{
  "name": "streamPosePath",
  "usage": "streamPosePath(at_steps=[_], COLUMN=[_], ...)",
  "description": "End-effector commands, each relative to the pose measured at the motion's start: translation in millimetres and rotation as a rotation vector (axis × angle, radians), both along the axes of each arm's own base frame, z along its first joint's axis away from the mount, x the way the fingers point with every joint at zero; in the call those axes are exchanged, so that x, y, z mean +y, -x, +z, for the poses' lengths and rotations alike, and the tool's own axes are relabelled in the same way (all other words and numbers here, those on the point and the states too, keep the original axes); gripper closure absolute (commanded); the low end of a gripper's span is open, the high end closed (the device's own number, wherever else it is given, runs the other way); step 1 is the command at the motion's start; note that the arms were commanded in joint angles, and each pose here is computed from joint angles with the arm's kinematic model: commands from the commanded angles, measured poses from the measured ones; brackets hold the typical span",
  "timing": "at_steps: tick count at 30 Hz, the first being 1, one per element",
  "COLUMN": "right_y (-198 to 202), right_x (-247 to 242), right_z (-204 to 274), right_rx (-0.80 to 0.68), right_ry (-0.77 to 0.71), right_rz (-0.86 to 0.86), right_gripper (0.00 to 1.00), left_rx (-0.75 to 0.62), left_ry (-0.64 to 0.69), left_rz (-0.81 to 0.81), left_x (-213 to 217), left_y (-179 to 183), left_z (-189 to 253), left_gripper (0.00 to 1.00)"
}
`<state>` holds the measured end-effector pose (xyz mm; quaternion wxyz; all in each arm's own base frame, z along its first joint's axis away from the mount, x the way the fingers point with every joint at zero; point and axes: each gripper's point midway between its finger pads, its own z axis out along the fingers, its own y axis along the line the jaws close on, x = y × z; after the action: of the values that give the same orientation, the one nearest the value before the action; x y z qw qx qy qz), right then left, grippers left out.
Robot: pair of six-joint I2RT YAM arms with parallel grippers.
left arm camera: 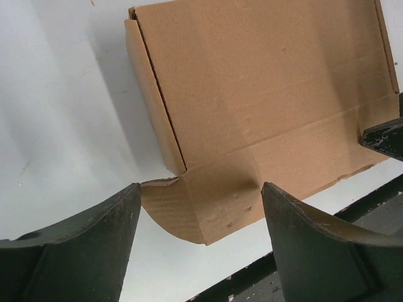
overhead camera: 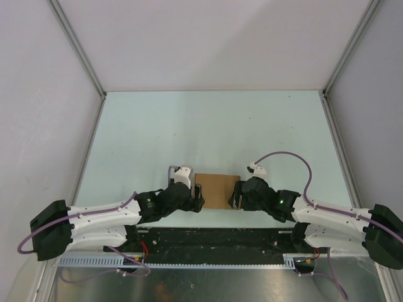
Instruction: Fold the paper box
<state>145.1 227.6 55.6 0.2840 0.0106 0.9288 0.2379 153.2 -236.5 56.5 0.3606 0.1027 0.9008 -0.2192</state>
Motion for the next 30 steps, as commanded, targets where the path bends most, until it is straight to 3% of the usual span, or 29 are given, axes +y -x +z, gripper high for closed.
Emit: streamPosePath(at_steps=[1,30], right_y=[-1,2], right_x=[8,20], right_z=[5,18], right_rx=[-0.014,-0.008], right_ry=[-0.042,-0.135], right_rz=[0.006,0.023], right_gripper=[0.30,0.37], left_rx=[0.001,0.034], left_ry=[0.051,0.136], left_rz=[0.001,-0.047], left_x=[-11,-27], left_y=[-1,8], left_z=[13,24], left_gripper=[0.18,0.37])
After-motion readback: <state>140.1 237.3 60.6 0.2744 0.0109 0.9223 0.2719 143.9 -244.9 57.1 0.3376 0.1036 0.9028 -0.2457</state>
